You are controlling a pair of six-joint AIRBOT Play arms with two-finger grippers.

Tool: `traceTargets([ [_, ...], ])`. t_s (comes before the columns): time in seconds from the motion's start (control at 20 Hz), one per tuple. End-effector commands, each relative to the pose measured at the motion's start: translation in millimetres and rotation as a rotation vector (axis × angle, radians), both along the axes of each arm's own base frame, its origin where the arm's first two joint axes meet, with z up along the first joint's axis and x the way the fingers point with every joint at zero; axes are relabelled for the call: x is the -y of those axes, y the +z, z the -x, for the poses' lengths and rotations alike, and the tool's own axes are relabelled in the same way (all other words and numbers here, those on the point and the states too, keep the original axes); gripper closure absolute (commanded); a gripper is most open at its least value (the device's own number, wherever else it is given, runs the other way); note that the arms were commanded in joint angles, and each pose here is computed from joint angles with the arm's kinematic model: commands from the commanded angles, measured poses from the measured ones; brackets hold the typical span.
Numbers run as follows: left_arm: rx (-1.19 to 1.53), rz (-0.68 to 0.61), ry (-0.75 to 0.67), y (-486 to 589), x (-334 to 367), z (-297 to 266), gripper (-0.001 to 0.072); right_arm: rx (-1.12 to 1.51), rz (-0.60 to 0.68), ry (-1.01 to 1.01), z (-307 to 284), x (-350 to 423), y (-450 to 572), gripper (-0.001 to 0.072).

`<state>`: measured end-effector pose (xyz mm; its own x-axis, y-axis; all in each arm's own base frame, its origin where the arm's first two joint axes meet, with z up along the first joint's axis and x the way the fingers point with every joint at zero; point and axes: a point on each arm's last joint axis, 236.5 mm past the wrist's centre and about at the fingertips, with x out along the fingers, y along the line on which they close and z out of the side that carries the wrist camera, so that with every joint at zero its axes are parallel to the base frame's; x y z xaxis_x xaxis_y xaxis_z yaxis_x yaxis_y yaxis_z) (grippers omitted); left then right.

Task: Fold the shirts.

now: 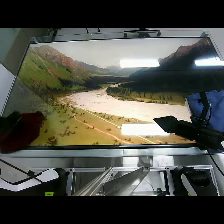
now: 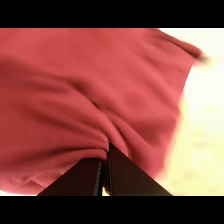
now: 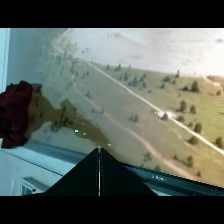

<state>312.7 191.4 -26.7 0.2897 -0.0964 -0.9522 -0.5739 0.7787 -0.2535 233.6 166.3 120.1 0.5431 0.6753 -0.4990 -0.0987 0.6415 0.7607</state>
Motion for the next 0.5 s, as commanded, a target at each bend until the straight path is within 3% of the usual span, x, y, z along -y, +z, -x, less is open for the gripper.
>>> traceTargets([
  [0.0, 0.220, 0.156, -0.289, 50.0, 124.1, -84.5, 0.0689, 0.000, -0.001, 0.001, 0.3, -0.3, 0.0, 0.0684],
  [0.2, 0.366, 0.335, -0.764, 74.1, 334.8, -91.3, 0.0686, 0.000, -0.001, 0.001, 0.3, -0.2, 0.1, 0.0684],
  [0.45, 0.431, 0.233, -1.216, 59.8, 488.3, -26.4, 0.0683, 0.000, -0.001, 0.001, 0.3, -0.3, 0.0, 0.0684],
])
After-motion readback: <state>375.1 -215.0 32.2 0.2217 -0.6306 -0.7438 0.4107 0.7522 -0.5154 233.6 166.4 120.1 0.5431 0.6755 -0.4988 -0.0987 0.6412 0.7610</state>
